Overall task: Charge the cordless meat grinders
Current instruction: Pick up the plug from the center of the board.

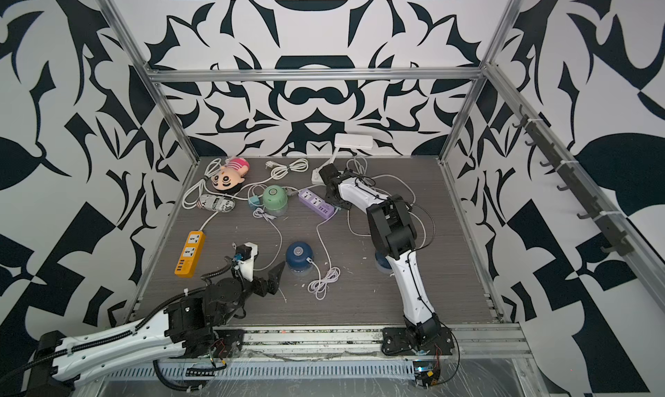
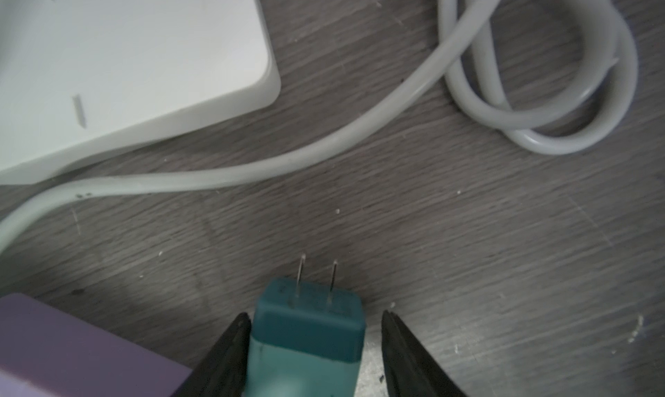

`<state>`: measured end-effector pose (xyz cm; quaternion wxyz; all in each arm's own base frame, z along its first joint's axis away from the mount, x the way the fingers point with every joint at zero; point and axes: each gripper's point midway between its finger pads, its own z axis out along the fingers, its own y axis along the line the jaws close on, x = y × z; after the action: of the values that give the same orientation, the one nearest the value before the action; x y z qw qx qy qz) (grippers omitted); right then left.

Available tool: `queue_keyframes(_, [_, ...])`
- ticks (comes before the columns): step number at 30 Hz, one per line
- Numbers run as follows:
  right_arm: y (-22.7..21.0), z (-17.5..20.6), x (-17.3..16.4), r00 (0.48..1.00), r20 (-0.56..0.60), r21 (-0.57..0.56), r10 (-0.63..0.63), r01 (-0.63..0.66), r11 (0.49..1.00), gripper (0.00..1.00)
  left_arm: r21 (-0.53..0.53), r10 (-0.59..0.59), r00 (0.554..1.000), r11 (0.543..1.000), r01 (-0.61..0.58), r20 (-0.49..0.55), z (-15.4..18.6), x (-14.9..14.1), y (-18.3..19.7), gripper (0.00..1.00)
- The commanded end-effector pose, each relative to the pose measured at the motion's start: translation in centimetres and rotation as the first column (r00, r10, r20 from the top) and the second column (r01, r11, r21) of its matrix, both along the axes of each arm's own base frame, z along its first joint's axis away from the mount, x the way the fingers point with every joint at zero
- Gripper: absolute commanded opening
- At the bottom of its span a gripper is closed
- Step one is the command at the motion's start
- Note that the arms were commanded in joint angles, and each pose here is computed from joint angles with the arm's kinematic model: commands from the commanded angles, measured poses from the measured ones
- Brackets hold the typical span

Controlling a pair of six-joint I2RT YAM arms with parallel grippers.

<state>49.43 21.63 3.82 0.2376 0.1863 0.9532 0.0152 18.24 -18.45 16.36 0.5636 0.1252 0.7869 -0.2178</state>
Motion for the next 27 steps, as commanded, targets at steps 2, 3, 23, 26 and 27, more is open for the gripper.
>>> queue_keyframes(2, [-0.5,1.4,0.3,0.999,0.042,-0.007,-0.034,0.034,0.999,0.53,-0.003,0.038,0.999,0.999,-0.038,-0.014,-0.4,0.0,1.1,0.99])
queue_keyframes(3, [-0.5,1.5,0.1,0.998,0.047,-0.009,-0.034,0.035,0.999,0.49,-0.011,0.038,0.999,0.999,-0.039,-0.014,-0.2,-0.1,1.2,0.99])
queue_keyframes(23, [1.6,9.1,-3.8,0.981,0.192,0.293,0.008,-0.065,0.954,0.24,-0.159,-0.012,0.999,0.987,0.006,-0.040,6.7,2.9,-2.1,0.99])
queue_keyframes(26, [2.5,10.9,-4.4,0.974,0.226,0.380,-0.003,-0.085,0.921,0.23,-0.282,-0.051,0.996,0.959,0.029,-0.072,7.6,5.1,-2.9,0.94])
queue_keyframes(27, [2.7,11.4,-4.6,0.972,0.234,0.400,-0.006,-0.091,0.912,0.23,-0.313,-0.060,0.995,0.949,0.033,-0.079,7.9,5.8,-3.1,0.93])
